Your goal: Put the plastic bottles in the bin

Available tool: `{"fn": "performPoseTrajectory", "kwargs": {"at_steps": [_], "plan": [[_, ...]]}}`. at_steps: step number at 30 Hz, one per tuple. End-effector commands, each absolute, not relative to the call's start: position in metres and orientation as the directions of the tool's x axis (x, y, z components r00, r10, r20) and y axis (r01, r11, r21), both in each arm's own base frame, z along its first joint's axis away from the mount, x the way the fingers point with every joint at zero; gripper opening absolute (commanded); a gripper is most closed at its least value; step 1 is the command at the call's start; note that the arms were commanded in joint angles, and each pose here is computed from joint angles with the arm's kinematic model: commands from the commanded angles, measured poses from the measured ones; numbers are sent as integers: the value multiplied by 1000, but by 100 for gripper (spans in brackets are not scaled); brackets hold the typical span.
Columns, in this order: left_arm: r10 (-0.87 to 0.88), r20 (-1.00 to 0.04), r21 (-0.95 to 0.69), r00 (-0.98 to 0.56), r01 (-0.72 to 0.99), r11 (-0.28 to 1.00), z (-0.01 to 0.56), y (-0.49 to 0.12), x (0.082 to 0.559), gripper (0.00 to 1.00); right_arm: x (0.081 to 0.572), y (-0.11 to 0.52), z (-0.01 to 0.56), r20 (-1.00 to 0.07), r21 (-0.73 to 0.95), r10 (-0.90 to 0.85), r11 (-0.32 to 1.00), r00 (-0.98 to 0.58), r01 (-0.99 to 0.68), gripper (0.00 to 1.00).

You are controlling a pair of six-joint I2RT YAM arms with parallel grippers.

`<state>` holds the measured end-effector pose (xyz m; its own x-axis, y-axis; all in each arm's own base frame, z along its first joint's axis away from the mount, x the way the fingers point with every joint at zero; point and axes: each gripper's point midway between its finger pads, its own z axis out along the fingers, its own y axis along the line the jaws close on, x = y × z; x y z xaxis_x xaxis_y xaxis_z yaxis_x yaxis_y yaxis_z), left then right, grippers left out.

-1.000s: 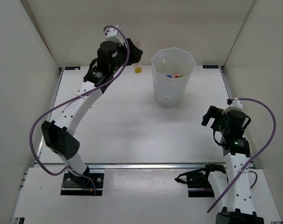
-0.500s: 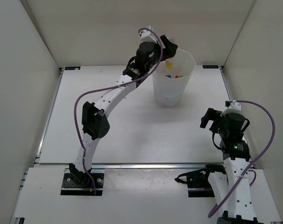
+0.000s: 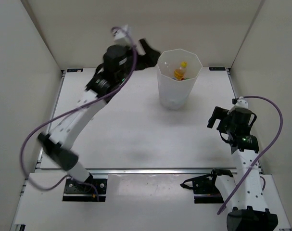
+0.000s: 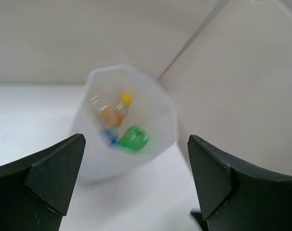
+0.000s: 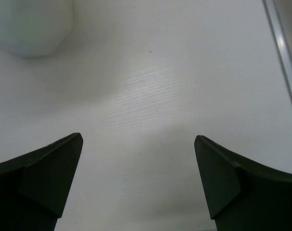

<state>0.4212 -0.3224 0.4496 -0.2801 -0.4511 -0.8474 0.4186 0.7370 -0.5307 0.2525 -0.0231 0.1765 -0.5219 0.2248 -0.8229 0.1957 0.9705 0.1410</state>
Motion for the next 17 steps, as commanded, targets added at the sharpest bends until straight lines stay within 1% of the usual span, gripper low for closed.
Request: {"fn": "performPoseTrajectory", "kwargs": {"at_steps": [1,2,3,4,5,6,7,8,10,11,13,17], "plan": [[-403,-853,-485,-331,221,846,398,-226,383,98,248,-27,160,-734,176,298,951,-611,254,99],[-388,-839,-465,-382,130,876,359,-199,367,99,246,-26,155,-699,197,324,944,-638,264,99],[-360,-810,-409,-463,5,912,305,-168,359,99,246,-27,150,-677,197,329,943,-658,268,100],[-334,-783,-347,-524,-76,935,269,-134,337,98,243,-28,148,-655,195,329,943,-681,268,99],[-337,-784,-324,-521,-120,938,264,-110,323,98,240,-27,147,-641,191,328,944,-695,269,99],[-338,-736,-251,-587,-227,941,226,-78,305,98,239,-33,146,-634,172,340,938,-695,302,99],[-334,-709,-180,-622,-299,937,204,-48,282,98,235,-35,140,-608,150,338,938,-718,314,99],[-334,-718,-159,-611,-323,933,204,-32,269,99,234,-34,139,-598,140,331,940,-730,311,99],[-330,-705,-51,-628,-419,906,185,2,235,99,229,-32,132,-574,115,299,951,-762,287,99],[-328,-719,-52,-612,-424,904,188,6,228,98,231,-32,133,-589,107,285,955,-757,276,100],[-318,-702,-41,-637,-410,911,182,6,214,99,232,-23,135,-604,105,255,965,-755,242,99],[-319,-723,-97,-613,-367,925,188,-4,211,99,239,-17,145,-648,97,248,965,-721,244,99]]}}
